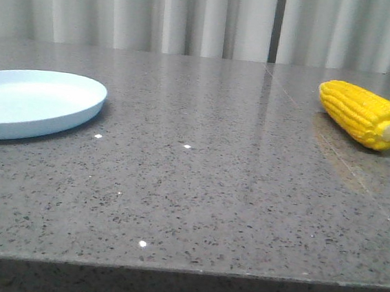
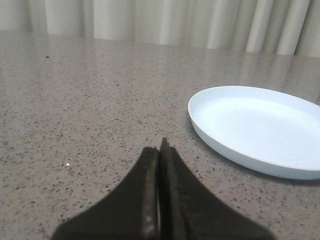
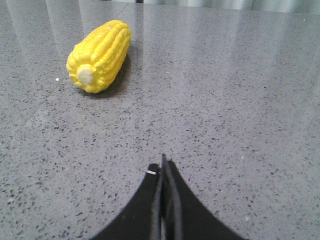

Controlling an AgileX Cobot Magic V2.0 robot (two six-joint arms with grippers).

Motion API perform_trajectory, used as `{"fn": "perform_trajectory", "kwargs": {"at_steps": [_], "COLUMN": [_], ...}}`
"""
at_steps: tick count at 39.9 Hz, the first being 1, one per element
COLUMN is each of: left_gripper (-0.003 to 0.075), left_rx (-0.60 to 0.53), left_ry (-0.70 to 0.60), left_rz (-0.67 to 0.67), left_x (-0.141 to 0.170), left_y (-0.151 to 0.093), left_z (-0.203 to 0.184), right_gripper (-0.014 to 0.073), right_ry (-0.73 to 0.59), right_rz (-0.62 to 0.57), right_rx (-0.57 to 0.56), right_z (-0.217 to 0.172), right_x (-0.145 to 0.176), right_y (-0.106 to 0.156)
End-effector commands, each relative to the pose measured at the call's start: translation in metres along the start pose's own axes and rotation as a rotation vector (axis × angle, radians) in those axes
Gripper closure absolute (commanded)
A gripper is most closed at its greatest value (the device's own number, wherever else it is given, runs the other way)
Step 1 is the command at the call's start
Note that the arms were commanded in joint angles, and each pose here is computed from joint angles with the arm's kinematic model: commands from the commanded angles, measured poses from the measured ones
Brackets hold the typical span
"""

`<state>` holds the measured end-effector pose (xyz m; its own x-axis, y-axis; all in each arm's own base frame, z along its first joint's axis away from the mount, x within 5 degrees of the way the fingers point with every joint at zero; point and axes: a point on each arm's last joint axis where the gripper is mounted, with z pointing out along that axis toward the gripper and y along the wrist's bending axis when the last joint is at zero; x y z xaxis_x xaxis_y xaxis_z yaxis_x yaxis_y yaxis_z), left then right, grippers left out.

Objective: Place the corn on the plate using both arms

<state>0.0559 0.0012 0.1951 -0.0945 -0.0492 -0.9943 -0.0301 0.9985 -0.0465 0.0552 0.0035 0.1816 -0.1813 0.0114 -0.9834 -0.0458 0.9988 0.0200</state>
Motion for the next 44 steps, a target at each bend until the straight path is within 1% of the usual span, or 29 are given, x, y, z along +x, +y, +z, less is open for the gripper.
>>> {"fn": "perform_trajectory", "kwargs": {"at_steps": [1, 31, 35, 44], "left_gripper": [0.0741, 0.0741, 0.0741, 0.0741], "left_rx": [0.003, 0.003, 0.003, 0.004], "left_ry": [-0.103, -0.103, -0.112, -0.201], "left_rz": [-0.009, -0.009, -0.009, -0.009], "left_x": [-0.008, -0.008, -0.008, -0.016], "left_y": [0.0, 0.0, 0.0, 0.0], "left_z": [-0.002, -0.002, -0.002, -0.003], "right_gripper": [0.0656, 0.0656, 0.0656, 0.0656], "right_ry": [-0.099, -0.104, -0.156, -0.266], "right_rz": [-0.008, -0.008, -0.003, 0.006], "right_rx": [0.013, 0.013, 0.016, 0.022], "right_z": [-0.002, -0.002, -0.003, -0.006], "right_x": [-0.009, -0.01, -0.015, -0.027], "right_y": [-0.001, -0.001, -0.001, -0.002]}}
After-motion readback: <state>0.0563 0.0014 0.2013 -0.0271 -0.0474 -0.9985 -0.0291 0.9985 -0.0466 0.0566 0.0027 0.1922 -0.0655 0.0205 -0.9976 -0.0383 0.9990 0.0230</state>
